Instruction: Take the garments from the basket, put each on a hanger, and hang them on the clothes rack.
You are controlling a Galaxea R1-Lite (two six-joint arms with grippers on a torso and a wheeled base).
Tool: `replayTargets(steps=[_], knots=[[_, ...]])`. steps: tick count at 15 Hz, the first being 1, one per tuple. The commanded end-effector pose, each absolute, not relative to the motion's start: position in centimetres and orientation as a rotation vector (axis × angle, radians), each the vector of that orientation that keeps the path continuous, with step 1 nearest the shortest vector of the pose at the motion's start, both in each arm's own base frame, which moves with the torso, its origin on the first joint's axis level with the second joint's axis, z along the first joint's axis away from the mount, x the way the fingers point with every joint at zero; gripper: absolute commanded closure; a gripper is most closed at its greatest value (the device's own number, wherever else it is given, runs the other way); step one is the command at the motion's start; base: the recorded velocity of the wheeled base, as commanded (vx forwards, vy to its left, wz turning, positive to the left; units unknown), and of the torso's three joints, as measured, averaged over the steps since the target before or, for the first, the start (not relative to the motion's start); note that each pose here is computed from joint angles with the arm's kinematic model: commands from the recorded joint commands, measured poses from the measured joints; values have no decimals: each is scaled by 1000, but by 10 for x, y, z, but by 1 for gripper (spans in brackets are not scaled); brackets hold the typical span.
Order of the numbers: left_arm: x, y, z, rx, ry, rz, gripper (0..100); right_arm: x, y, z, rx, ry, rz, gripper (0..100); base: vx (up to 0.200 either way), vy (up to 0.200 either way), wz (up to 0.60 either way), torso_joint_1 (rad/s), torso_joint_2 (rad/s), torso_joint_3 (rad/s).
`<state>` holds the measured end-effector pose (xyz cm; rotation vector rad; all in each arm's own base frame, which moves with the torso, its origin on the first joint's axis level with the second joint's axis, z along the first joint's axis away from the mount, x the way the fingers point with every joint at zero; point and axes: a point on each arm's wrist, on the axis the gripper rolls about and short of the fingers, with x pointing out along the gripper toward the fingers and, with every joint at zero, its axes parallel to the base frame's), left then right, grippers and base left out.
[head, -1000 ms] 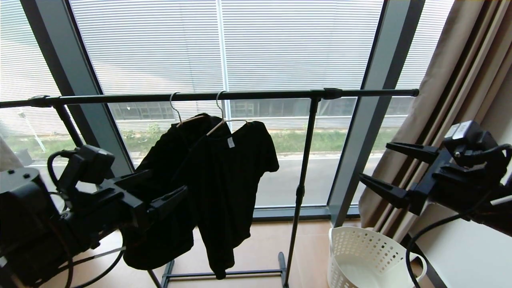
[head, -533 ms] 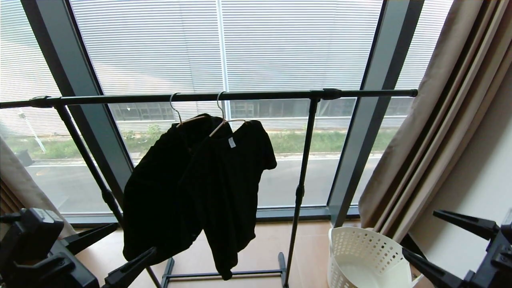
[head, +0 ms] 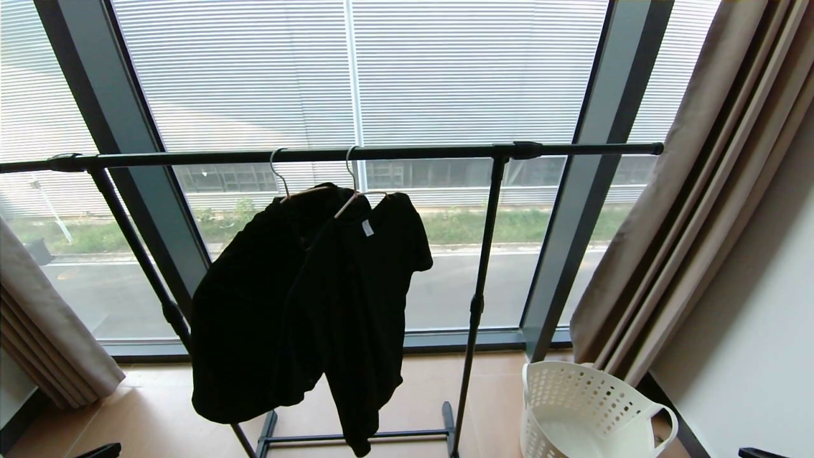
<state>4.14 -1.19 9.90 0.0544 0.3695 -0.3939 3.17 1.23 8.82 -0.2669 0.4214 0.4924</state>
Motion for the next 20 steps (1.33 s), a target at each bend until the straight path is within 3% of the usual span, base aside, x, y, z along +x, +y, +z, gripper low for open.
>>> replayTargets(steps=[1, 4, 9, 11, 16, 20], knots=[[9, -6, 87, 55, 286, -327, 0, 12, 7, 82, -272, 352, 451, 0, 0, 0, 0, 0, 0, 0], [-3, -3, 79, 48, 250, -200, 0, 9, 5, 81, -175, 345, 360, 0, 0, 0, 0, 0, 0, 0], [-18, -4, 77, 69, 70, -121, 0, -2, 0, 80, -167, 245, 198, 0, 0, 0, 0, 0, 0, 0], [-19, -2, 76, 69, 65, -31, 0, -8, 0, 80, -152, 168, 141, 0, 0, 0, 0, 0, 0, 0], [-23, -2, 75, 64, 6, -108, 0, -23, 1, 76, -107, -6, 21, 0, 0, 0, 0, 0, 0, 0], [-23, -2, 75, 69, 4, -117, 0, -23, 1, 76, -77, -2, 24, 0, 0, 0, 0, 0, 0, 0]])
